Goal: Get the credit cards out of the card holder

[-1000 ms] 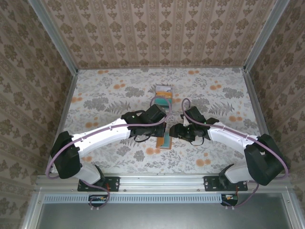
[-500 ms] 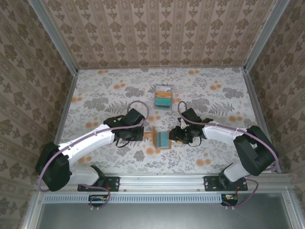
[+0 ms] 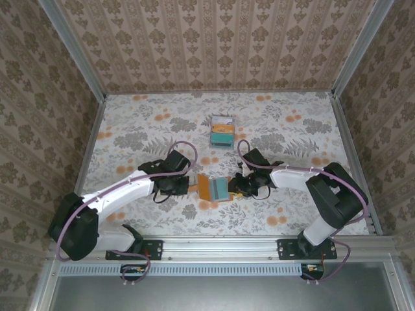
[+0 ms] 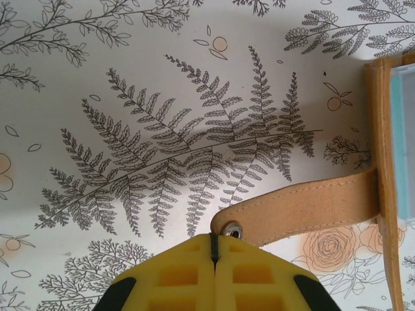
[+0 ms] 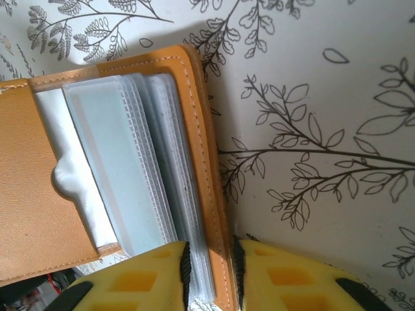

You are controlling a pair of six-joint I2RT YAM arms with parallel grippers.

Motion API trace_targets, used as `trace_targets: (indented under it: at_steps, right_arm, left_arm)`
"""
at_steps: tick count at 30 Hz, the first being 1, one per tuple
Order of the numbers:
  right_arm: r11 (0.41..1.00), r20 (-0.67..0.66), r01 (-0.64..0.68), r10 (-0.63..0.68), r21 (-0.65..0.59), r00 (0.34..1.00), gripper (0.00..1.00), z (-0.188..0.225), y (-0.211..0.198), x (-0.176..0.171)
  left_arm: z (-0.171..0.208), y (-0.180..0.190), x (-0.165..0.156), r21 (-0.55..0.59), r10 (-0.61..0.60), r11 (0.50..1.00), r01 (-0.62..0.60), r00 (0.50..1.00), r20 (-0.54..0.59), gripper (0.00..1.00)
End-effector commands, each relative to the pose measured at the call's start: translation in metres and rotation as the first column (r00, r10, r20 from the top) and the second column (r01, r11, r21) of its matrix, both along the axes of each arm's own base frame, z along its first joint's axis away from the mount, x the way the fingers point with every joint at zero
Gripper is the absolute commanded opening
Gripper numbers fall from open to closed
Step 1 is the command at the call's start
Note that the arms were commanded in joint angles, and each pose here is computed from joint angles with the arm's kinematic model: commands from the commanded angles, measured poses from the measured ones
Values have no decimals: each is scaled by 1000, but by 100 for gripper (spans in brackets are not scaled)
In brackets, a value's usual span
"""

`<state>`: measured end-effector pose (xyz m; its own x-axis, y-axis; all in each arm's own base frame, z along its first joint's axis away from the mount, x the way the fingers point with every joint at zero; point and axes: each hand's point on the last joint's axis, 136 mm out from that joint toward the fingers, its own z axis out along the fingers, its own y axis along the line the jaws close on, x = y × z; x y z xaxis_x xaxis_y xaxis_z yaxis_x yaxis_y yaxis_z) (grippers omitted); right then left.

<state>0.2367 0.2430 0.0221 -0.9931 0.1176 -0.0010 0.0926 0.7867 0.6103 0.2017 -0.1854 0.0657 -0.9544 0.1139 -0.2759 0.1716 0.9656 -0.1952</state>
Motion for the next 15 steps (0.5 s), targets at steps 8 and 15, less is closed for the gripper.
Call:
trace_targets:
  at_steps: [8, 15]
  right_arm:
    - [999, 6, -24, 24, 49, 1000, 0, 8, 11, 2]
    - [997, 46, -24, 20, 69, 999, 0, 36, 12, 5]
  left_arm:
    - [-10, -3, 2, 8, -30, 1000, 30, 999, -26, 0]
    - [-19, -1, 8, 13, -17, 1000, 18, 1000, -26, 0]
